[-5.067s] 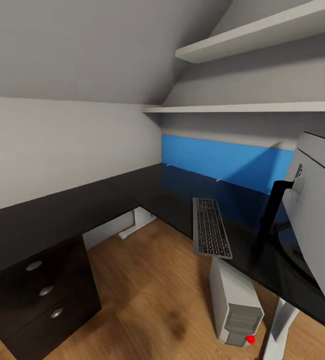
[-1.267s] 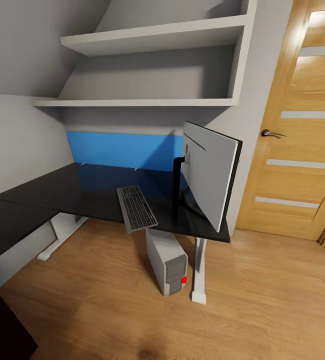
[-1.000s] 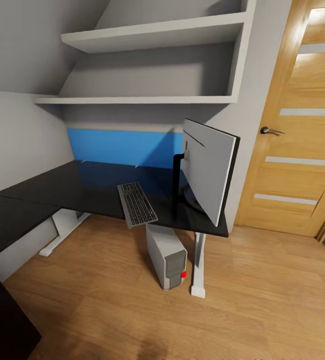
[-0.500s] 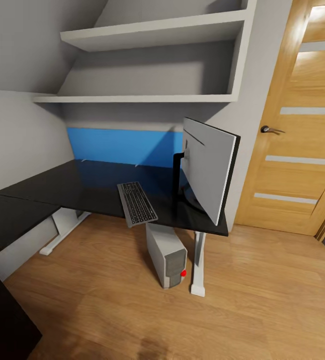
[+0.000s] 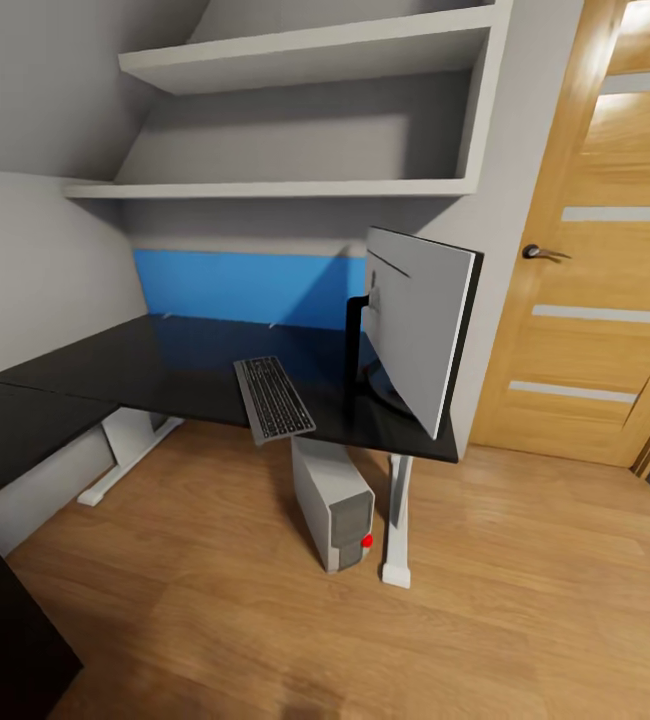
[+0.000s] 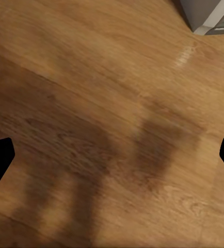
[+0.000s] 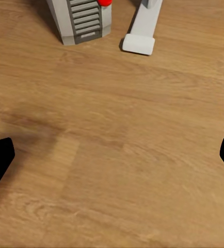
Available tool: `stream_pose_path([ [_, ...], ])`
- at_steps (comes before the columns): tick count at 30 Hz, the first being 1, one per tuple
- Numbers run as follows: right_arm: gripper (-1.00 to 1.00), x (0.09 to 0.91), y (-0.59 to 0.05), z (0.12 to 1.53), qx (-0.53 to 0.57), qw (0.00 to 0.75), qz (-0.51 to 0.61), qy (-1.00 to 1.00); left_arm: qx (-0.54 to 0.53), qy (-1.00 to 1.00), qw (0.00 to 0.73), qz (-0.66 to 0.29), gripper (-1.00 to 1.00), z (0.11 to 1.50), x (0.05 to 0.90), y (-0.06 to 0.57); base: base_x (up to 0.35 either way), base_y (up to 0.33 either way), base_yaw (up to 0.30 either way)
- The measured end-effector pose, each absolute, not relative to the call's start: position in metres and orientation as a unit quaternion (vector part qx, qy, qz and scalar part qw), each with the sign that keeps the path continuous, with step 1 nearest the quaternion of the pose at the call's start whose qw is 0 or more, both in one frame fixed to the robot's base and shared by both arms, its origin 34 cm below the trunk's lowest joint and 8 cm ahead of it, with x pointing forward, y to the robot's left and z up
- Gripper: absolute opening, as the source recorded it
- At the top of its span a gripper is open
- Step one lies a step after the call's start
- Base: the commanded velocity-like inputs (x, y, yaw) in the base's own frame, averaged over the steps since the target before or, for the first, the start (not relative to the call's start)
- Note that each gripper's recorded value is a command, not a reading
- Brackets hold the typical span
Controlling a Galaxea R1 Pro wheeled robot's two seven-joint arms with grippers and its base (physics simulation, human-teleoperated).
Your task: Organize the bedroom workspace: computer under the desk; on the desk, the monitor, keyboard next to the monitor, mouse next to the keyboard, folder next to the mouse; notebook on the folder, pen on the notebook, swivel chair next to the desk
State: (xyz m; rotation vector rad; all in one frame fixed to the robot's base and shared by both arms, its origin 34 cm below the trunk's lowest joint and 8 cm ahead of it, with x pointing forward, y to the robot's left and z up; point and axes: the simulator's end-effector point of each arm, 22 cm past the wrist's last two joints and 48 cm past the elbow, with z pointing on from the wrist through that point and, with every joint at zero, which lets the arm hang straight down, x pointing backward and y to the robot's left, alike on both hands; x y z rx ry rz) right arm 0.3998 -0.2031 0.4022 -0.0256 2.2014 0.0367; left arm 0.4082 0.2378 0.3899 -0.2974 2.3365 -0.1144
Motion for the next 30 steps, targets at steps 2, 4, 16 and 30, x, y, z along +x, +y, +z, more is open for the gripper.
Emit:
stream_pose_path([
  [2, 1.00, 0.399, -0.203, 0.398, -0.010, 0.453, 0.015, 0.891, -0.117, 0.916, 0.382, -0.045, 1.00, 0.386, 0.408, 0.238, 0.000, 0.000, 0.000],
  [4, 1.00, 0.398, -0.203, 0.394, -0.010, 0.452, 0.015, 0.892, -0.117, 0.916, 0.382, -0.045, 1.00, 0.382, 0.407, 0.238, 0.000, 0.000, 0.000],
  [16, 1.00, 0.393, -0.202, 0.368, -0.011, 0.450, 0.016, 0.893, -0.118, 0.916, 0.382, -0.044, 1.00, 0.357, 0.403, 0.238, 0.000, 0.000, 0.000],
  [30, 1.00, 0.409, -0.201, 0.345, -0.010, 0.461, 0.011, 0.887, -0.134, 0.905, 0.401, -0.041, 1.00, 0.340, 0.418, 0.246, 0.000, 0.000, 0.000],
])
